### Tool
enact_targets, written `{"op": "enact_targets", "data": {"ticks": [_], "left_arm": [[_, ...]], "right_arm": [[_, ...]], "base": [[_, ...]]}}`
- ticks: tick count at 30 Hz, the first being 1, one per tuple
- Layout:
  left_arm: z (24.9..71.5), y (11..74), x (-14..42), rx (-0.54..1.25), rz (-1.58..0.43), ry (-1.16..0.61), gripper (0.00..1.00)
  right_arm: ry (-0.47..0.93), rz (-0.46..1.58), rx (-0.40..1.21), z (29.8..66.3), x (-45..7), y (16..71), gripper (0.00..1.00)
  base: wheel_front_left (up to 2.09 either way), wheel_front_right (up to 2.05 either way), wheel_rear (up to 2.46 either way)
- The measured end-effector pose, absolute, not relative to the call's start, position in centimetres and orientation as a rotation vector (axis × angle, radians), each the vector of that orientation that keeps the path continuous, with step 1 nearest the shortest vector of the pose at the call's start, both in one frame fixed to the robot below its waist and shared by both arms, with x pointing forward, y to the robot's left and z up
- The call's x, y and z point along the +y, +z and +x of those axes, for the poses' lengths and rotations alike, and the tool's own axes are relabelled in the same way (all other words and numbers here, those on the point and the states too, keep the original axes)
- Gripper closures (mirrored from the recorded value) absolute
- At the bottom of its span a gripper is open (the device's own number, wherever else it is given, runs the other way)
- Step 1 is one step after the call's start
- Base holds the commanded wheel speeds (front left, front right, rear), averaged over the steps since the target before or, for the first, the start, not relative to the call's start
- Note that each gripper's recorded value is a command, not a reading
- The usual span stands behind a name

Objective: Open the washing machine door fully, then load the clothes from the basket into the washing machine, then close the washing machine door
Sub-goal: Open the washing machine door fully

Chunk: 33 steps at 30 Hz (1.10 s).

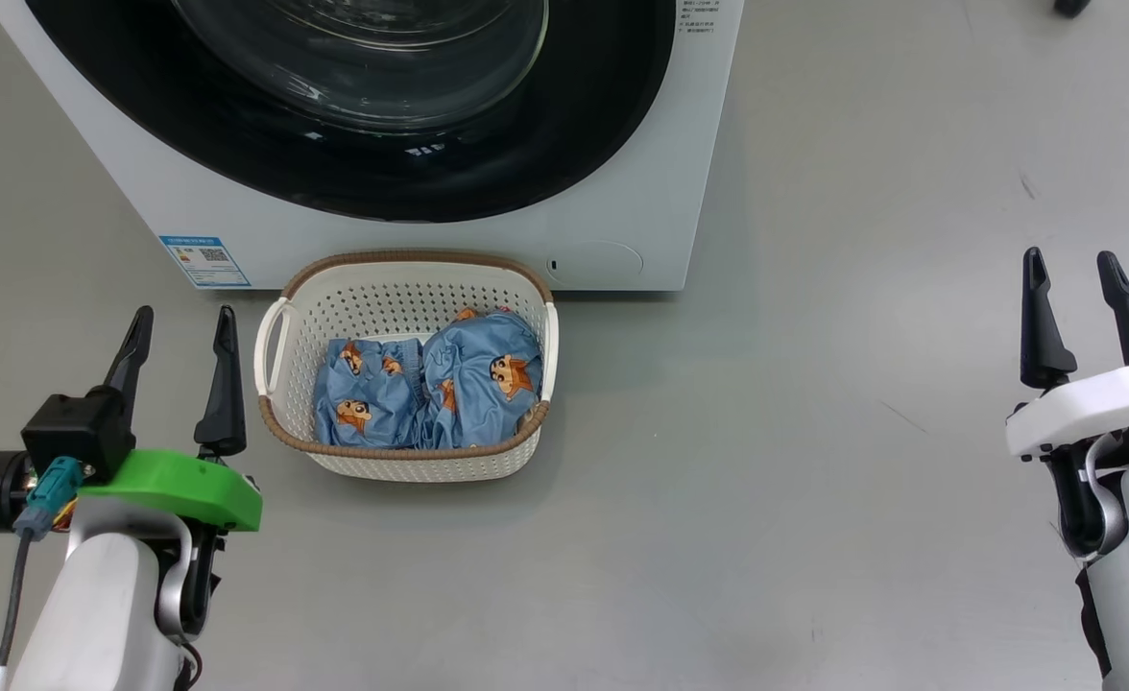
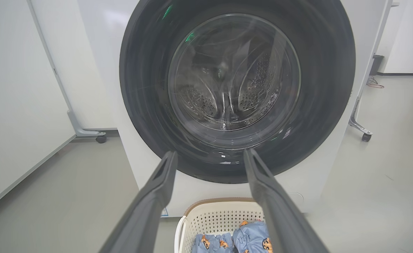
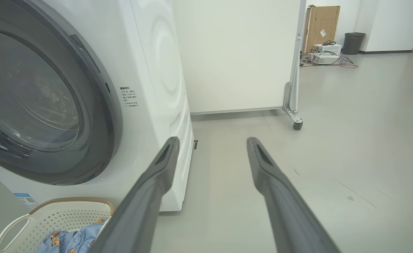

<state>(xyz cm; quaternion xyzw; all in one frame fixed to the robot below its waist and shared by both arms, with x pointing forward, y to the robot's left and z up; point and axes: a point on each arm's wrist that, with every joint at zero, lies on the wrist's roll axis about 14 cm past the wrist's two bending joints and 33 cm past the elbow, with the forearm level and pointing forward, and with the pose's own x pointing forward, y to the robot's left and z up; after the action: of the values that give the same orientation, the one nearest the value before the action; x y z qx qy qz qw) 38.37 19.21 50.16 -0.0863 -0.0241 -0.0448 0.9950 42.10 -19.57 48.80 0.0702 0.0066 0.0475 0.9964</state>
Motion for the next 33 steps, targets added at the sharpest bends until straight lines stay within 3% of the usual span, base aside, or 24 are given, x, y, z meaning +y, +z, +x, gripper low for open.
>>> {"op": "enact_targets", "data": {"ticks": [19, 33], "left_arm": [[38.0, 49.3, 19.1, -0.021, -0.169, -0.09, 0.0], [37.5, 48.2, 19.1, 0.008, -0.183, -0.073, 0.0]], "right_arm": [[0.033, 0.319, -0.069, 44.8, -20.0, 51.1, 0.0], [-0.076, 0.814, -0.168, 48.6, -20.2, 53.8, 0.0]], "base": [[0.0, 0.0, 0.0], [0.0, 0.0, 0.0]]}}
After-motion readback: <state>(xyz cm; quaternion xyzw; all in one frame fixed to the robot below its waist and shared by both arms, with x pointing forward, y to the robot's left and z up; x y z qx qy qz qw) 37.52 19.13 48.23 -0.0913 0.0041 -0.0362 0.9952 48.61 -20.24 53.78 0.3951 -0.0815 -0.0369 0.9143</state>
